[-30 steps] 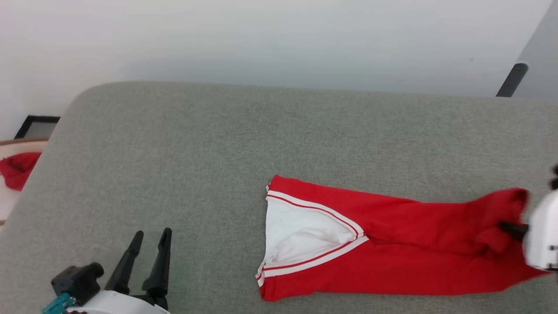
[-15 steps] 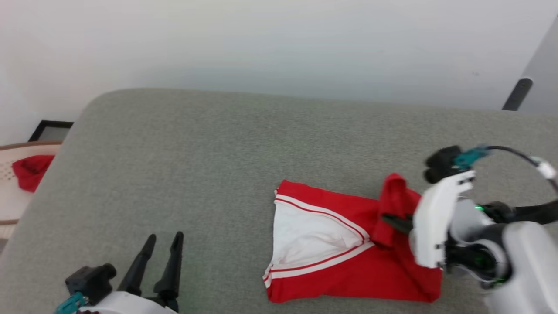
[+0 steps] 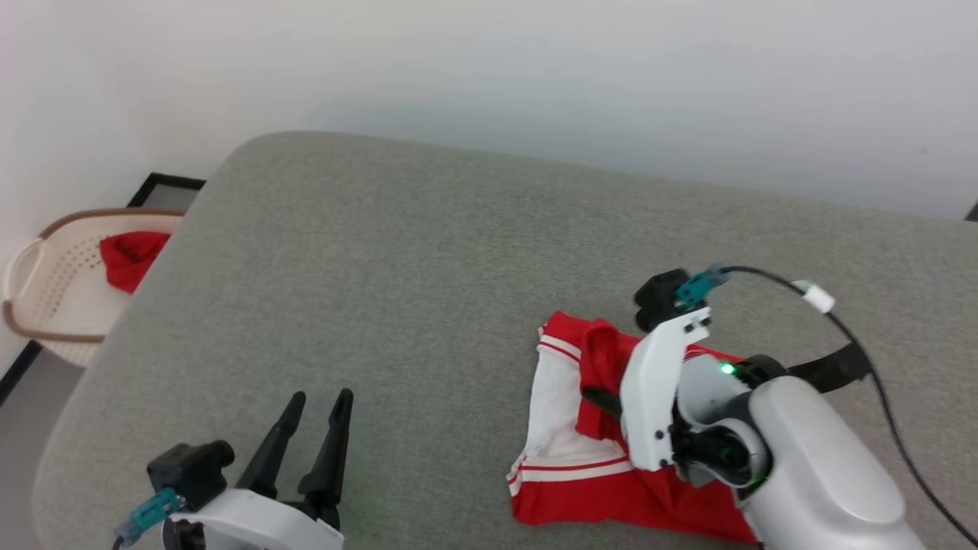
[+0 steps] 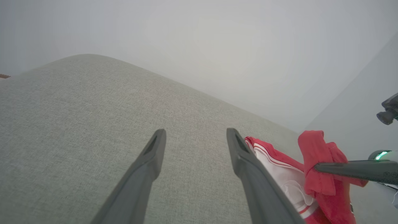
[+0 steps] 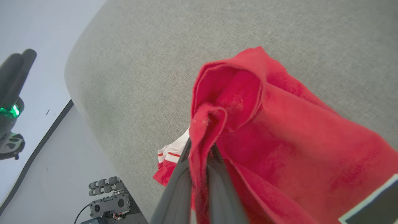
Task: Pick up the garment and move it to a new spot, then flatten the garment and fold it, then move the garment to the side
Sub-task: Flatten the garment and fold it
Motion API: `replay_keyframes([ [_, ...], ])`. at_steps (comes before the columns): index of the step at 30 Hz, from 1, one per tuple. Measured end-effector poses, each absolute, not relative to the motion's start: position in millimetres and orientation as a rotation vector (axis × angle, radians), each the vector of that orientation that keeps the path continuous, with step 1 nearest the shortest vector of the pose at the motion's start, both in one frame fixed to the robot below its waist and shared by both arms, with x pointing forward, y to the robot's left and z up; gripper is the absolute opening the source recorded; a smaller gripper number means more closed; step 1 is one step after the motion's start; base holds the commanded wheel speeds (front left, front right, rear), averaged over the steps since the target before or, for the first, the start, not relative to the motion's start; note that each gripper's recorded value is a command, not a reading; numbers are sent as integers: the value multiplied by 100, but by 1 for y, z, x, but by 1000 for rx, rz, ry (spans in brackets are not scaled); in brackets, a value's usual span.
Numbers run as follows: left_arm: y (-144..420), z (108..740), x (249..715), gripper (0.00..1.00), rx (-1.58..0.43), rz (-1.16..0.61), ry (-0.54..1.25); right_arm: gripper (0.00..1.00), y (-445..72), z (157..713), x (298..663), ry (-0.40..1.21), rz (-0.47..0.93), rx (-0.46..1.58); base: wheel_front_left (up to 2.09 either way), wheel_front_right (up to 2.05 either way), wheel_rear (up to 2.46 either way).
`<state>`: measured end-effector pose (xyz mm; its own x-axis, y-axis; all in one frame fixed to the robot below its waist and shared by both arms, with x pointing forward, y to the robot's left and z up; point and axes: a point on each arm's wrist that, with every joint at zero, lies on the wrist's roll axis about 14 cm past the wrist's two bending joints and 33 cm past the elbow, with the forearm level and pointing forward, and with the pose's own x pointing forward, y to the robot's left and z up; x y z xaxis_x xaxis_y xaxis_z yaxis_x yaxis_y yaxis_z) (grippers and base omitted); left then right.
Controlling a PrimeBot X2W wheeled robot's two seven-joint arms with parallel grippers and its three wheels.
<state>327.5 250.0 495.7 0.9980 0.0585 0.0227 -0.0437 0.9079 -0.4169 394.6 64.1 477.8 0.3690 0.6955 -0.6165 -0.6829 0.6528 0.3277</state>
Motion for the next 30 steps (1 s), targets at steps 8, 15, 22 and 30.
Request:
replay_keyframes([
  [8, 254, 495, 327, 100, -435, 74, -38, 70, 85, 460, 390, 830, 926, -24, 0, 0, 0],
  [15, 256, 498, 330, 100, -440, 75, -50, 100, 90, 479, 393, 763, 960, -7, 0, 0, 0],
  [22, 252, 499, 334, 100, -441, 58, -53, 100, 72, 508, 406, 628, 948, 8, 0, 0, 0],
  [30, 242, 502, 344, 100, -426, 18, -55, 100, 7, 535, 432, 438, 818, 0, 0, 0, 0],
])
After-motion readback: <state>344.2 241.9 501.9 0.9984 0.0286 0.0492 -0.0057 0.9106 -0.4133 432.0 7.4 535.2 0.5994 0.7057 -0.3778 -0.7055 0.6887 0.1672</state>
